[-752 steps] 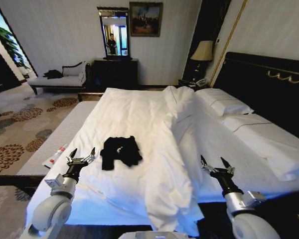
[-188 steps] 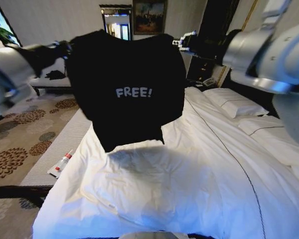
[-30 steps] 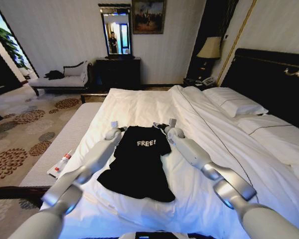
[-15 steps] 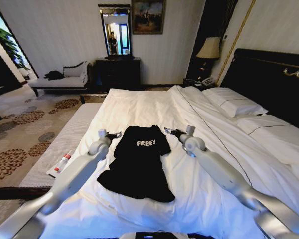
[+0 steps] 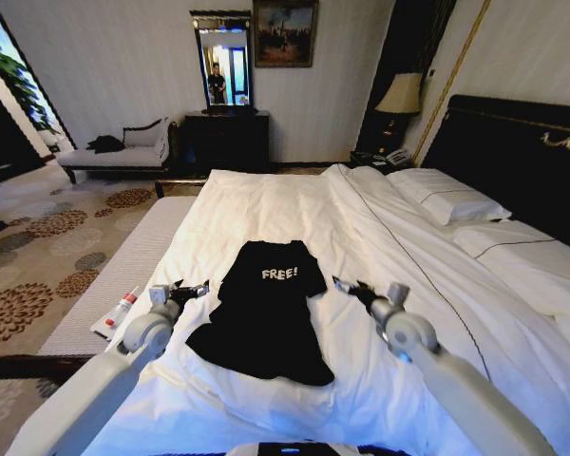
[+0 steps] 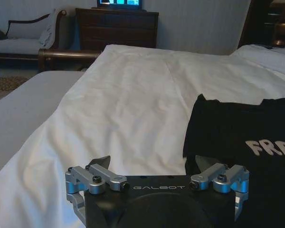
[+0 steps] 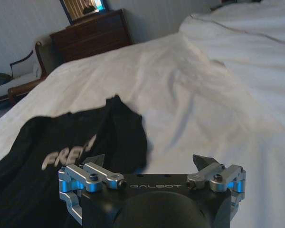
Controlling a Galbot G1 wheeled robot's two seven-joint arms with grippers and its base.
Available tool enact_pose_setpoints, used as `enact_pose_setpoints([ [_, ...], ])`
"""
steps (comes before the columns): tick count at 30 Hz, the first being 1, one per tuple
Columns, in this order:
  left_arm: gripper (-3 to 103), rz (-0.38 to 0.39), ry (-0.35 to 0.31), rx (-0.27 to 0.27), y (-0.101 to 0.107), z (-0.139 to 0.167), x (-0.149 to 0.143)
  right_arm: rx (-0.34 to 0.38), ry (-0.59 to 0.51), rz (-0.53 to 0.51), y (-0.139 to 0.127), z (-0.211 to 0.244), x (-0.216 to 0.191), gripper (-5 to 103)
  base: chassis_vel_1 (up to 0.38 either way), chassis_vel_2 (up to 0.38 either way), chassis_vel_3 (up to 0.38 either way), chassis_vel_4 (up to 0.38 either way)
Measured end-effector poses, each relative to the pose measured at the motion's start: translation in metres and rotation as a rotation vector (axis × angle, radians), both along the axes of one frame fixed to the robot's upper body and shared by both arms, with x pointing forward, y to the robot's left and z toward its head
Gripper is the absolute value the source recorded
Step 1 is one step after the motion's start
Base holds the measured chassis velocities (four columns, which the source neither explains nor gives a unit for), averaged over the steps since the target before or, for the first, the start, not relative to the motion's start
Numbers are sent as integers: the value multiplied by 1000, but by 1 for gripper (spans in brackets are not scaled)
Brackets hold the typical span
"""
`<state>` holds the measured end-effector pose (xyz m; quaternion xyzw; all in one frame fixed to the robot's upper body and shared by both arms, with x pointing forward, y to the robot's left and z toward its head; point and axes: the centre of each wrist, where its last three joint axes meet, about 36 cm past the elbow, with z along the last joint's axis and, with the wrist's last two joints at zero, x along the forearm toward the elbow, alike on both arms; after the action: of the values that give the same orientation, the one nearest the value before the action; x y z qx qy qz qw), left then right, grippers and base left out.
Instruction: Fold the clothes on the bed.
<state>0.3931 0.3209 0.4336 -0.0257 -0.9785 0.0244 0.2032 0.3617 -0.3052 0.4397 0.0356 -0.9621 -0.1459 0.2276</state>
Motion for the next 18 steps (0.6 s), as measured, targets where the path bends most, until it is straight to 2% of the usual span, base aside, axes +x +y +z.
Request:
enact_pose_setpoints([
  [10, 100, 53, 57, -87, 7, -17, -64, 48, 75, -2, 11, -11, -85, 100, 0, 0, 0, 0],
  [18, 100, 77, 72, -120, 13, -19, -84, 94, 158, 9, 22, -15, -123, 100, 0, 0, 0, 0],
])
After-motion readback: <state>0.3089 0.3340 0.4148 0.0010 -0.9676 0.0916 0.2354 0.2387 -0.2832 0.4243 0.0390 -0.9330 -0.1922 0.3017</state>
